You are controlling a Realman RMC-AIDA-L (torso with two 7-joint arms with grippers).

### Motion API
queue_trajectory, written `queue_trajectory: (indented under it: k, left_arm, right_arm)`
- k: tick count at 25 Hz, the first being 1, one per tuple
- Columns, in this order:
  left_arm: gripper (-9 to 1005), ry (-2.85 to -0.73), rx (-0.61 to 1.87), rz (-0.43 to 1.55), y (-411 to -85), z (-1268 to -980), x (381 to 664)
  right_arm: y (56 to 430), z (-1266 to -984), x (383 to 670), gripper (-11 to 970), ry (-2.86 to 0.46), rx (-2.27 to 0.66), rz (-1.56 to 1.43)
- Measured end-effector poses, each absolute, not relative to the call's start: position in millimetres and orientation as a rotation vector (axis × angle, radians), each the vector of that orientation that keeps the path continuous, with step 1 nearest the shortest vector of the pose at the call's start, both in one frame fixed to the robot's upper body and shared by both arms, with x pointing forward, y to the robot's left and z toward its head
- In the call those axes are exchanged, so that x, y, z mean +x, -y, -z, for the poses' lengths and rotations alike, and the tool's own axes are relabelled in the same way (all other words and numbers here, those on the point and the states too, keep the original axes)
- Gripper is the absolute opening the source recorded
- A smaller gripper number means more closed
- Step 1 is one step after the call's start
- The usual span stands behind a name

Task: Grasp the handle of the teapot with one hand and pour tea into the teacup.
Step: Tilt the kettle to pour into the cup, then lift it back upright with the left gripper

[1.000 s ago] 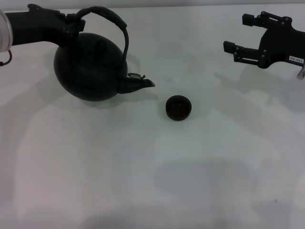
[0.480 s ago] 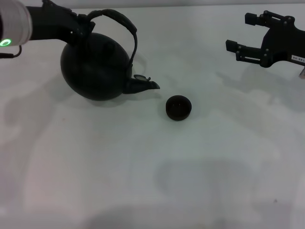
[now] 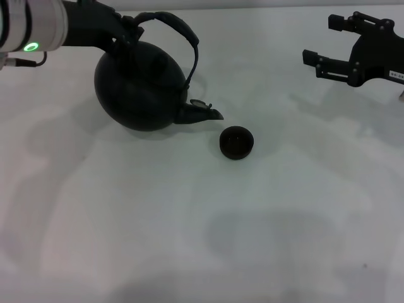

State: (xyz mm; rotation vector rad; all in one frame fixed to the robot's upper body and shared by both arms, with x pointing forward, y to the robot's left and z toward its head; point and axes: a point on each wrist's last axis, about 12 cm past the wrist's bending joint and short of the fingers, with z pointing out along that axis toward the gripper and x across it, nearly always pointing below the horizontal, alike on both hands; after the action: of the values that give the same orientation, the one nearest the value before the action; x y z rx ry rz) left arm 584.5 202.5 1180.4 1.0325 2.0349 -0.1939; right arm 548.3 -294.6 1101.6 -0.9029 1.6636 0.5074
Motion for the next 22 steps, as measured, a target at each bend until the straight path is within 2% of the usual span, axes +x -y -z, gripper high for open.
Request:
queue_trajectory:
  k: [22]
  left_arm:
    - [153, -2.007, 1.191, 0.098, -176.3, -1185.5, 588.6]
  right_arm:
    - [293.4, -1103.0, 551.9, 825, -1.656, -0.893, -0.505]
